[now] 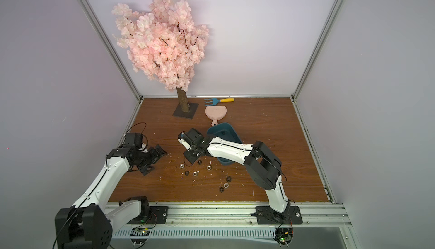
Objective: Put the nuts on the desktop into the storage box
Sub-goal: Pick up the nut from the center of the board, then place the nut in the storage box.
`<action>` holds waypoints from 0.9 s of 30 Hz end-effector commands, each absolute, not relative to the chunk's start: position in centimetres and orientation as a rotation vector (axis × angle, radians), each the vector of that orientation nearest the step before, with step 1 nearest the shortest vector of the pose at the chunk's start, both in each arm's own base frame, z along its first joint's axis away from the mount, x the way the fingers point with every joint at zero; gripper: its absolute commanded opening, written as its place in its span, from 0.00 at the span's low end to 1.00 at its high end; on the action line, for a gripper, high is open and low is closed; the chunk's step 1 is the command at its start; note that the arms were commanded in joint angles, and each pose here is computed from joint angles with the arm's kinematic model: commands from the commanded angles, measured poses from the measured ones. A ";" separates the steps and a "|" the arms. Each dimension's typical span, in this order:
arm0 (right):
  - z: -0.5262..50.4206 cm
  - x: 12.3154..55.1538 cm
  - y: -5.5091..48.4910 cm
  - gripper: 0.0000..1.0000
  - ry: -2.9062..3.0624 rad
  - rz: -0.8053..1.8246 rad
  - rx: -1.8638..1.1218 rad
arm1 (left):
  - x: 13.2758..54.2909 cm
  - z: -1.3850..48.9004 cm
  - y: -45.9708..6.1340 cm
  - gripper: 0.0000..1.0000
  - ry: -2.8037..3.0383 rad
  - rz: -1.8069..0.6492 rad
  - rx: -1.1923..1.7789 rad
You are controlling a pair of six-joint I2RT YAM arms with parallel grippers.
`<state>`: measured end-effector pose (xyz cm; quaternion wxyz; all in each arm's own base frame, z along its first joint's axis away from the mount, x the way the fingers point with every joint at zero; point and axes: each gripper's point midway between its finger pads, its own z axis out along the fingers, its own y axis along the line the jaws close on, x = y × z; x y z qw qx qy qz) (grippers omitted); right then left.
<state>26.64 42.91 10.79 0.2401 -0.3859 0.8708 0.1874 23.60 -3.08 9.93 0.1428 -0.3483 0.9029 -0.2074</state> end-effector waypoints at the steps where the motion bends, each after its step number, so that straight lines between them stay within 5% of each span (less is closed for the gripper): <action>1: 12.5 26.9 41.5 0.22 2.395 0.547 -1.027 | 24.3 12.0 -3.1 1.00 2.577 -0.568 -0.829; 12: 15.1 32.4 33.0 0.22 2.430 0.446 -0.819 | 26.2 16.9 -14.8 1.00 2.471 -0.865 -0.135; 20: 14.6 35.9 27.0 0.21 2.470 0.382 -0.587 | 25.8 18.4 -25.4 1.00 2.398 -0.867 0.381; 27: 13.2 37.9 23.7 0.21 2.473 0.340 -0.445 | 27.3 18.1 -30.0 1.00 2.277 -0.826 0.546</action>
